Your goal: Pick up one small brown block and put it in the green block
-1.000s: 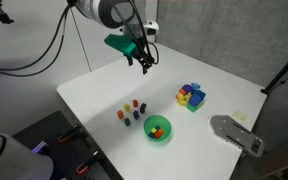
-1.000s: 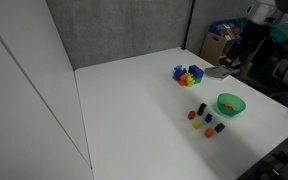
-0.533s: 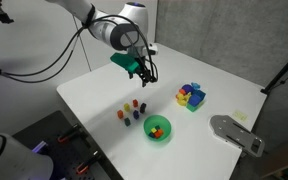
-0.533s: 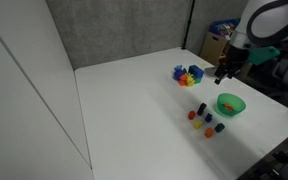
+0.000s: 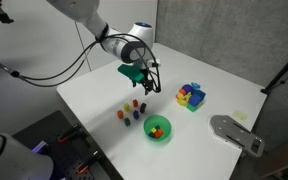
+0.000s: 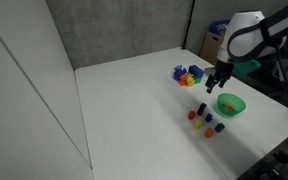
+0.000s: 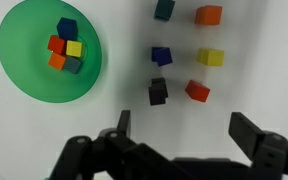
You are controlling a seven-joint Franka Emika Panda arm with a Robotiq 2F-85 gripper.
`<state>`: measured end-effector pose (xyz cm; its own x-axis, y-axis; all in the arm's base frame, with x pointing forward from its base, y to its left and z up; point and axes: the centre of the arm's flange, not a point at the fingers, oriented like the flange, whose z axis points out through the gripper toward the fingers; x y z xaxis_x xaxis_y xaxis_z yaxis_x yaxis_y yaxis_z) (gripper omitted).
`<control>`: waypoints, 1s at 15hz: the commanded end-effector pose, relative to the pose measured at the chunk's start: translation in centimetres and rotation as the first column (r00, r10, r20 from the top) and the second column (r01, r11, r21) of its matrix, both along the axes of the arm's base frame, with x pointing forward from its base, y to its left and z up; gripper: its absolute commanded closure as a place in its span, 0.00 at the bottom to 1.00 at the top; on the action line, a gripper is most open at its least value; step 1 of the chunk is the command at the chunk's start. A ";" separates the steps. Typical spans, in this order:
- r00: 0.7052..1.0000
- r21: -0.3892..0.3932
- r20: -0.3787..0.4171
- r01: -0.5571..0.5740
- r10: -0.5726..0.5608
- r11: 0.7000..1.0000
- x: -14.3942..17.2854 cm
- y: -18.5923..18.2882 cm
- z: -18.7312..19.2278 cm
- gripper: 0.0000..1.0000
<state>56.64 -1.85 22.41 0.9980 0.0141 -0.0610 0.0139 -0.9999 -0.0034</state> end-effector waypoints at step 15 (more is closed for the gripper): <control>0.997 -0.083 -0.072 0.030 -0.036 0.996 2.6 -0.6 -13.7 0.00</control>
